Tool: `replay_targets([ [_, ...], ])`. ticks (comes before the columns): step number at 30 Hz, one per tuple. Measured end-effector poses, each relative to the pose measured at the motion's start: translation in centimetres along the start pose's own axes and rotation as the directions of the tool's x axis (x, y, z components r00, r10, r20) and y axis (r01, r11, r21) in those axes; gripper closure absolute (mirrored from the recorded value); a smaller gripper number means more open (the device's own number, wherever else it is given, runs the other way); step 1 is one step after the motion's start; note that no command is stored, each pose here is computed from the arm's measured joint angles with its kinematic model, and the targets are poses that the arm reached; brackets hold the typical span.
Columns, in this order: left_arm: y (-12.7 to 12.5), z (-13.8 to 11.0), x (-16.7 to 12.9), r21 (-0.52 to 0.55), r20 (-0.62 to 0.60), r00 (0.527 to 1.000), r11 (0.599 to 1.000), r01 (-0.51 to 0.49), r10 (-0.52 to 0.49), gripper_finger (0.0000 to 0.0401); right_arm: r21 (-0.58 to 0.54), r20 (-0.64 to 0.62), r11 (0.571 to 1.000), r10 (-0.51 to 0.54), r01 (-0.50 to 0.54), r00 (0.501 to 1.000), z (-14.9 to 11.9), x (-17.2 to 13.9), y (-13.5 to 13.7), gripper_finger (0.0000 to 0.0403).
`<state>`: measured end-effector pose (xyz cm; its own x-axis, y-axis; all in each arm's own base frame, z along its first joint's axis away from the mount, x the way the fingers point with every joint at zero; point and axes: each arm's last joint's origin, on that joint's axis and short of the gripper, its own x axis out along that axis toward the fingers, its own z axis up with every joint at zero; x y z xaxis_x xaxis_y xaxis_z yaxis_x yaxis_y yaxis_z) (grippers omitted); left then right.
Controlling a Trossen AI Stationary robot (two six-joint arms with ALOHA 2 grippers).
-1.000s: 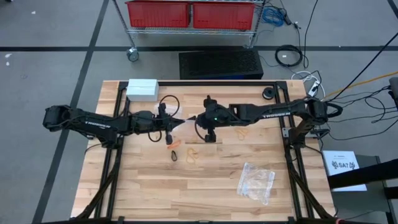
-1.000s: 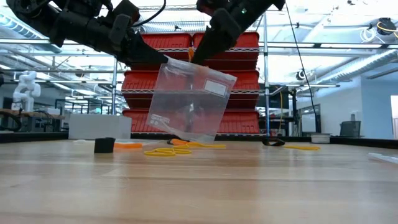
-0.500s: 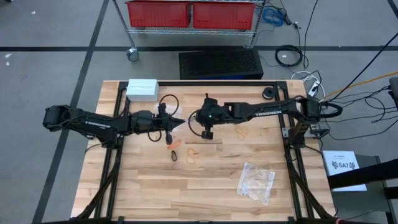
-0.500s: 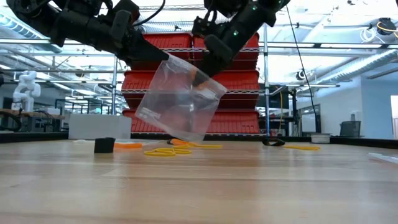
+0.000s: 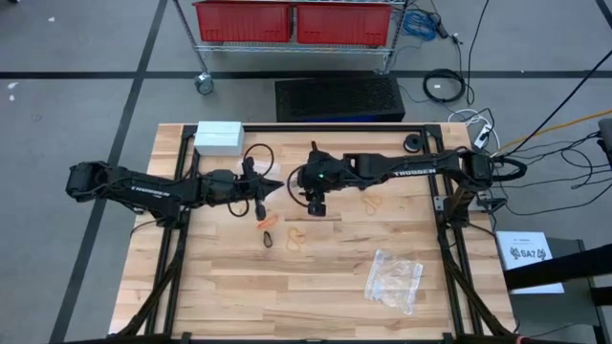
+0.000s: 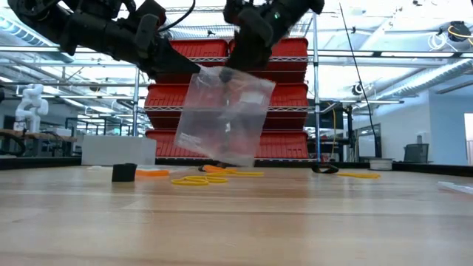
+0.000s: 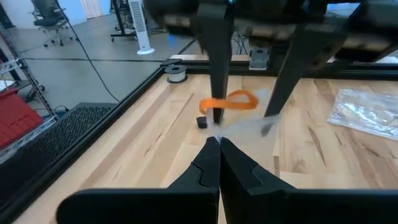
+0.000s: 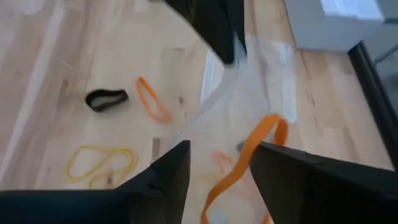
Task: Sort rubber bands
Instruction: Put the top right orange rubber band into the top zip lock bag
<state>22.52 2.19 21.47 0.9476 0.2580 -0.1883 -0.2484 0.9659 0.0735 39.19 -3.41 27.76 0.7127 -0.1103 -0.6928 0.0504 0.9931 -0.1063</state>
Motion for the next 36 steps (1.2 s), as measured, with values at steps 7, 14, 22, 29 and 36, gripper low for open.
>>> replay_targets([
  [7,0.0,-0.2,0.1,-0.003,-0.015,1.0,1.0,-0.005,0.005,0.04,0.004,-0.013,0.998,-0.06,0.06,0.998,1.0,-1.0,-0.3,0.0328],
  [14,0.0,-0.3,0.1,0.0,-0.024,1.0,1.0,-0.005,0.005,0.04,-0.012,0.002,0.994,-0.112,0.112,0.994,1.8,-1.6,-0.6,0.0394],
  [22,0.0,-0.3,0.1,0.014,-0.03,1.0,1.0,0.002,-0.002,0.04,0.16,-0.148,0.975,-0.133,0.157,0.98,0.7,-2.3,-3.7,0.0361],
  [29,-0.1,-0.3,0.1,0.026,-0.028,0.999,0.999,0.021,-0.021,0.04,0.492,-0.064,0.854,0.231,-0.171,0.971,-1.1,-2.5,-10.0,0.0289],
  [36,-0.1,-0.3,0.1,0.026,-0.027,0.999,0.999,0.032,-0.031,0.04,0.689,0.025,0.64,0.449,-0.34,0.893,-3.2,-0.7,-13.4,0.0267],
])
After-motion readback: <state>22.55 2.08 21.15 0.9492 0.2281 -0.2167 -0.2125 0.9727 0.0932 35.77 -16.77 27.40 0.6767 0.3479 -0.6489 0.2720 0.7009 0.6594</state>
